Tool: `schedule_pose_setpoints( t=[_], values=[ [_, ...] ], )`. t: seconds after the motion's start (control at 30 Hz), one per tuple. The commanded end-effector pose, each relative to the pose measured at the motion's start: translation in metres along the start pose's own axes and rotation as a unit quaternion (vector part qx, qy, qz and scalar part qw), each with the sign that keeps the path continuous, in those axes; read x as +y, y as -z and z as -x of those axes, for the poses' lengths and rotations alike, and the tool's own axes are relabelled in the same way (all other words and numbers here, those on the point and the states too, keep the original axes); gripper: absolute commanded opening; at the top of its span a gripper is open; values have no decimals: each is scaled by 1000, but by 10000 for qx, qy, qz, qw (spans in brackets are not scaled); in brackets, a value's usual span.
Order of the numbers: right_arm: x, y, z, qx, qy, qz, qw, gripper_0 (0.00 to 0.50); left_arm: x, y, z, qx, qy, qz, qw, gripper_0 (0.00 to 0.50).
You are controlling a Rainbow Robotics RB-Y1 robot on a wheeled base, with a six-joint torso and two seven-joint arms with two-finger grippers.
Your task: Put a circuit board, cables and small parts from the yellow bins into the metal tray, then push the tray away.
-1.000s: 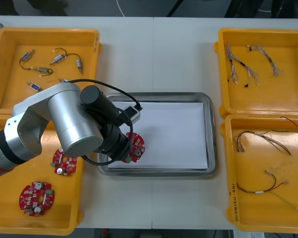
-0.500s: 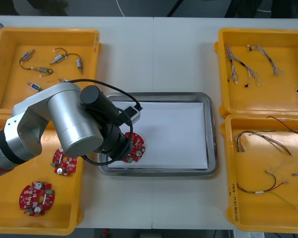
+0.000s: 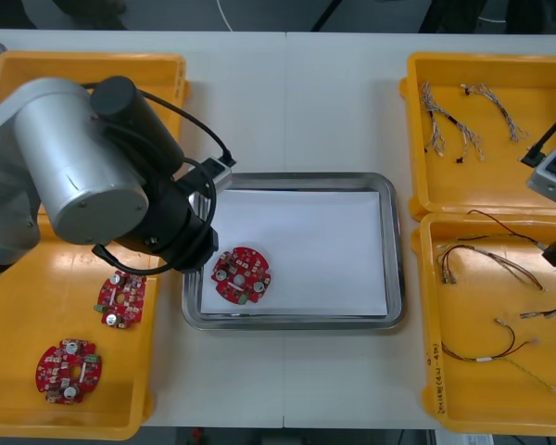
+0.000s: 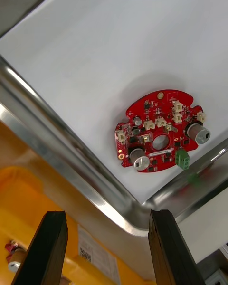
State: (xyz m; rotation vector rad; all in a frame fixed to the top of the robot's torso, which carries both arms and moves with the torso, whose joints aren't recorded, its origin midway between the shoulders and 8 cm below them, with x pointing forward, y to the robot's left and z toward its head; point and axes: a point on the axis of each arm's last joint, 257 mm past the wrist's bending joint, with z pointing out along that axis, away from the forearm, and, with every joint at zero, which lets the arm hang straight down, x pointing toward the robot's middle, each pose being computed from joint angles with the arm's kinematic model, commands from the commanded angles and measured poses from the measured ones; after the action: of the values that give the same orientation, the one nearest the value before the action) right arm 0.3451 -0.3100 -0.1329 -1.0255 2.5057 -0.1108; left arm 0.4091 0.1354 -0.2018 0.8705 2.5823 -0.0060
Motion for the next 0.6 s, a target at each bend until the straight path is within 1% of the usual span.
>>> schedule_pose_setpoints(
  t=[0.03, 0.17, 0.23, 0.3, 0.33, 0.43, 0.47, 0.53, 0.57, 0.6],
  values=[
    [6, 15, 37, -142, 692, -177, 9973, 0, 16, 49, 25, -344, 513, 105, 9980, 500],
    [15, 15, 57, -181, 1039, -199, 9942, 0, 35, 67, 21, -285, 735, 225, 9966, 500],
    [19, 14, 68, -172, 1263, -264, 9915, 0, 46, 77, 26, -426, 895, 248, 9948, 500],
    [21, 14, 73, -163, 1361, -304, 9901, 0, 52, 83, 28, -496, 968, 264, 9937, 500],
    [25, 12, 79, -140, 1497, -339, 9880, 0, 63, 90, 30, -580, 1108, 316, 9917, 500],
    [30, 10, 88, -106, 1689, -399, 9848, 0, 78, 96, 30, -640, 1320, 377, 9885, 500],
    [33, 9, 94, -92, 1841, -450, 9818, 0, 89, 100, 30, -654, 1483, 403, 9859, 500],
    [37, 8, 98, -89, 1936, -472, 9799, 0, 97, 100, 28, -621, 1597, 438, 9842, 500],
    [42, 5, 104, -93, 2068, -492, 9771, 0, 110, 102, 25, -596, 1773, 491, 9811, 500],
    [44, 4, 107, -106, 2105, -503, 9762, 0, 114, 102, 24, -577, 1830, 499, 9801, 500]
  ],
)
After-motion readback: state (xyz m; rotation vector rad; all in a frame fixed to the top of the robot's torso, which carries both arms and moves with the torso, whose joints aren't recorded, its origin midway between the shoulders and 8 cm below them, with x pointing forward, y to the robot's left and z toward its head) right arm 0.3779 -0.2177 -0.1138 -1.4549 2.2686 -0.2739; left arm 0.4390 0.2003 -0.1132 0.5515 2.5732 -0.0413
